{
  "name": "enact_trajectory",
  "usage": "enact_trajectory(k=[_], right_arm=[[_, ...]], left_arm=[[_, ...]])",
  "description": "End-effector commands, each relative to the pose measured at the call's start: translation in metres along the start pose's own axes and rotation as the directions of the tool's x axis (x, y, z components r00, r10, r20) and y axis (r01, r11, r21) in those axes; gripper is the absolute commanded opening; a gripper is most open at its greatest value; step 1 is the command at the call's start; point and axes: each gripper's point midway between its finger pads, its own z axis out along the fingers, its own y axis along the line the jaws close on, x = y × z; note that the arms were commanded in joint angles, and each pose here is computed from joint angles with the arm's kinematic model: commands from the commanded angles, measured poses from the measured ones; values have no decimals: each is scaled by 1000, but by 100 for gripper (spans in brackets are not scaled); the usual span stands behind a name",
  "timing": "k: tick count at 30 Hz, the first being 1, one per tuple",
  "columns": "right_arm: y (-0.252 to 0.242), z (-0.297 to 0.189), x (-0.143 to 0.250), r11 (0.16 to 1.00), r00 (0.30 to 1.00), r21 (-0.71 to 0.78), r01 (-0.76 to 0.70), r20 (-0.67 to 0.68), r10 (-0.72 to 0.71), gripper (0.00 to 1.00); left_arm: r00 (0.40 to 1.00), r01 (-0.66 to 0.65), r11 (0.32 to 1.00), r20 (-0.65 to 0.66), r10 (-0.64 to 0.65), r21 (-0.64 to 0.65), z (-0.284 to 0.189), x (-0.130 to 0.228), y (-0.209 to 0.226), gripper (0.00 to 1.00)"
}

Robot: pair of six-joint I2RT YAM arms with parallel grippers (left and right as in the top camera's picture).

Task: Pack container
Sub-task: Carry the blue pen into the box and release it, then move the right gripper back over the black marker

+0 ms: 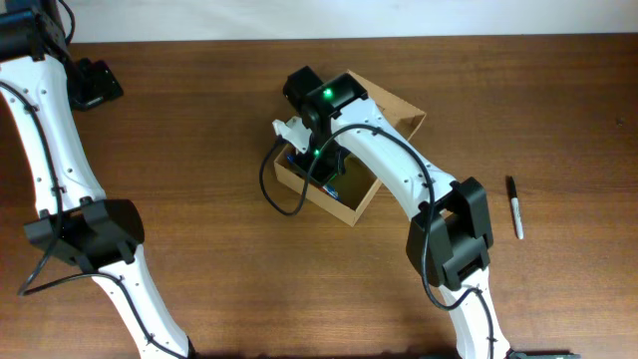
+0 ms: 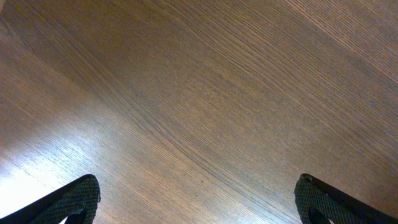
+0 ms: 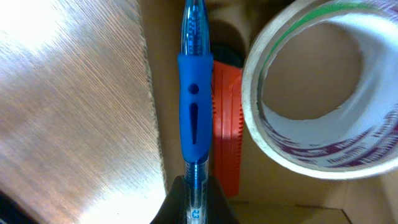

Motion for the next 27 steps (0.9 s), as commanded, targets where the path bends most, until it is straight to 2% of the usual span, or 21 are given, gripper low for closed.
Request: enact_trajectory(k=[1,5,11,18,23,27], right_arm=[[1,20,13,1000,999,-24,-4,-51,3,4],[2,31,23,999,996,-35,-12,-89,9,4],[0,32,20,999,997,-31,-9,-75,7,4],[0,32,20,1000,997,-30,-9,-74,7,28],[0,24,12,1000,999,-22,-6,-44,5,31],[-1,-7,-6,1000,999,10,9,37,-10,32]], left_arm=[[1000,-3,1000,12,3,5,-7,-1,4,100],[1000,-3,1000,12,3,5,-7,-1,4,100],[1000,-3,1000,12,3,5,-7,-1,4,100],[1000,-4,1000,12,4,5,-7,-1,4,100],[1000,-3,1000,12,3,5,-7,-1,4,100],[1000,-3,1000,12,3,5,-7,-1,4,100]])
